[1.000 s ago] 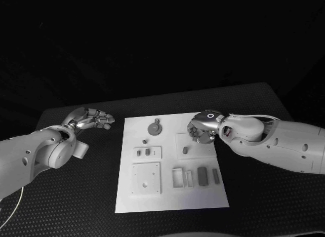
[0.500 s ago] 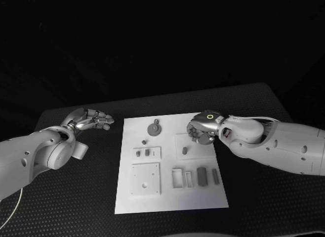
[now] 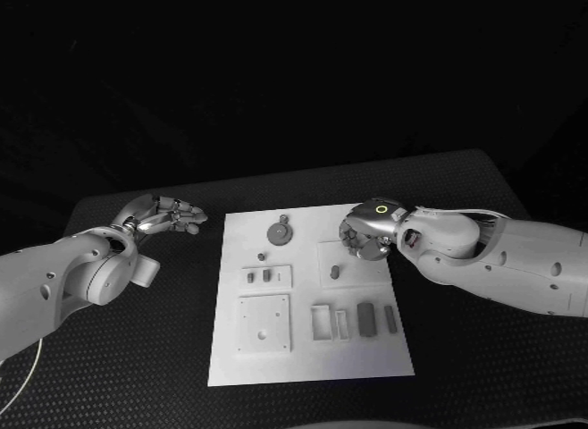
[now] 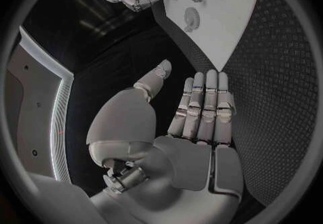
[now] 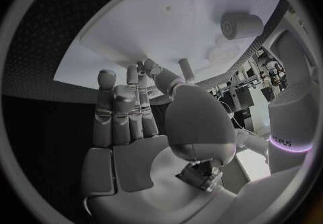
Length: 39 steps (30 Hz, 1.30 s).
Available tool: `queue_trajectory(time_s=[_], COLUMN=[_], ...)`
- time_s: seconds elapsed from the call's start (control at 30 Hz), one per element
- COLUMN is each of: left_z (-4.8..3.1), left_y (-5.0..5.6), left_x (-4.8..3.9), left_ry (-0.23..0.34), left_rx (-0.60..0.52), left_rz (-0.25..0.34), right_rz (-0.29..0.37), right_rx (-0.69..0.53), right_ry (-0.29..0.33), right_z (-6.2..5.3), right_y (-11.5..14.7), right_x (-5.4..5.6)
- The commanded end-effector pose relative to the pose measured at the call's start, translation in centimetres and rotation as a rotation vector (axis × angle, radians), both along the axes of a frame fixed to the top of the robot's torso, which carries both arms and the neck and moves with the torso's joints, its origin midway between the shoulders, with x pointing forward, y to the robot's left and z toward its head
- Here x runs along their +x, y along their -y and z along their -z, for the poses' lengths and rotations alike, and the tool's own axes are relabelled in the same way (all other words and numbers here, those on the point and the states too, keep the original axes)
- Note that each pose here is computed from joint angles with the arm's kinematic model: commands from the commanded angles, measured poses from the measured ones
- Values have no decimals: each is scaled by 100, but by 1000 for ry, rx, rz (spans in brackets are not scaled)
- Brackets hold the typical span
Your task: Assemble the parts on the task board
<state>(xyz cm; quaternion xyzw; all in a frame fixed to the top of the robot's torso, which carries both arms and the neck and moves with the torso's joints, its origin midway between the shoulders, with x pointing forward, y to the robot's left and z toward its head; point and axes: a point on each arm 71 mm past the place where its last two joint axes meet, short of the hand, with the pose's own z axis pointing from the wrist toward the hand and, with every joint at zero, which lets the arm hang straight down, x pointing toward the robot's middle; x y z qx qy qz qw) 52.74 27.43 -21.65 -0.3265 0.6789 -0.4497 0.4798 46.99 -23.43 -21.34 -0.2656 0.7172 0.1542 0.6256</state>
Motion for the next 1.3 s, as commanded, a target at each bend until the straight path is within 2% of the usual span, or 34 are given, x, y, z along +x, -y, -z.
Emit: queue_trajectory(time_s=[0.03, 0.53, 0.77, 0.93, 1.13, 1.2, 1.3], left_z=[-6, -3, -2, -4, -8, -10, -14], left_y=[20, 19, 26, 34, 7, 5, -4], left_x=[2, 8, 9, 11, 19, 20, 21], left_ry=[1, -2, -3, 1, 6, 9, 13], left_rx=[-10, -10, -10, -11, -10, -12, -11], left_rz=[11, 13, 15, 14, 5, 5, -1], right_rz=[11, 18, 9, -32, -112, -132, -164], right_rx=[-14, 7, 74, 147, 210, 225, 241], right_ry=[-15, -44, -48, -30, -14, -17, -41], right_z=[-46, -199, -340, -408, -451, -438, -345], right_y=[6, -18, -71, -207, -503, -584, -726], right_x=[17, 55, 33, -8, -72, -104, -185])
